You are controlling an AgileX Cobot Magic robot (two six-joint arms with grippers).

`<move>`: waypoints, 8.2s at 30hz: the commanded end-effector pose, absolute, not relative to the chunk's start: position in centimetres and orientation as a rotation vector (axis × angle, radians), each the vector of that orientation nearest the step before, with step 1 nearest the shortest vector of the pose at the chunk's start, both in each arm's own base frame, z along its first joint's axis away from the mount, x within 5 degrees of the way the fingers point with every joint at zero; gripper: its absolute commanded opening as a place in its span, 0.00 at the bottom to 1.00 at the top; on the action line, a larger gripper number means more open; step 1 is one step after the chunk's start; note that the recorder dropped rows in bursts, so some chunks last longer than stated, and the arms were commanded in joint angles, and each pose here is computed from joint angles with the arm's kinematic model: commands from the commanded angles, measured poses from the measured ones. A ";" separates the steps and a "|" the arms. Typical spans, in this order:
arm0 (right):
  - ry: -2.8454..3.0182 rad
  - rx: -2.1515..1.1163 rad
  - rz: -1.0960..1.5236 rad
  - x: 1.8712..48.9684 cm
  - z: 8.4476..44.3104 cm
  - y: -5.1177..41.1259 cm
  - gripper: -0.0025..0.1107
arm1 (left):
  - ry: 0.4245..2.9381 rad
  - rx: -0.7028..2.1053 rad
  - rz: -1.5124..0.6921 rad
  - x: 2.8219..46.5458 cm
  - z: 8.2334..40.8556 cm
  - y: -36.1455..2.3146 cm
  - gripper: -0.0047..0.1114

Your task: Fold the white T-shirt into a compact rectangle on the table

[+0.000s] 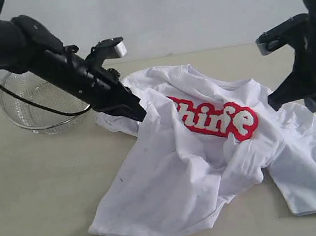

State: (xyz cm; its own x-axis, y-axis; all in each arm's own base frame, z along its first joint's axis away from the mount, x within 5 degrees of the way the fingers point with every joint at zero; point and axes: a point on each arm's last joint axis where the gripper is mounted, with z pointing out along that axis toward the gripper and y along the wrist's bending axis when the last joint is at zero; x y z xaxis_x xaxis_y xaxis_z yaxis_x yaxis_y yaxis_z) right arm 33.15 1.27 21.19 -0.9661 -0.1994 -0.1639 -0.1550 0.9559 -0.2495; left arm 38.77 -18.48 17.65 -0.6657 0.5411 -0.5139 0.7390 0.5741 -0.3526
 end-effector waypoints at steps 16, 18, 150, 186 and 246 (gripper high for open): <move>2.940 -0.294 0.230 41.8 18.2 -2.0 0.02 | 2.687 0.986 -0.694 29.9 13.7 -19.7 0.08; 2.902 -0.311 0.244 42.3 17.5 -2.0 0.02 | 2.714 0.967 -0.697 29.5 13.4 -19.5 0.08; 3.057 -0.039 0.302 36.7 16.1 -4.4 0.02 | 2.922 1.013 -0.249 25.7 9.3 -18.0 0.08; 3.109 0.202 0.057 42.0 6.4 -12.0 0.02 | 3.096 0.828 -0.275 22.7 10.6 -16.5 0.08; 3.021 -0.979 0.293 29.8 16.1 20.6 0.02 | 2.258 0.793 -0.238 41.1 22.2 -13.0 0.08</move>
State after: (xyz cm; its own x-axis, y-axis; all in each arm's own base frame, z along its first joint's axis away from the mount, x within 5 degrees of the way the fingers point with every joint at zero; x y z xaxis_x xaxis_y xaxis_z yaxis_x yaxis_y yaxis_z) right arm 29.96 20.38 16.72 -0.8106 -0.5850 -0.0259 -0.5786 0.7935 0.1884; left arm 40.89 -13.08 21.85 -0.5658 0.4691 -0.6781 0.6056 0.7945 0.0443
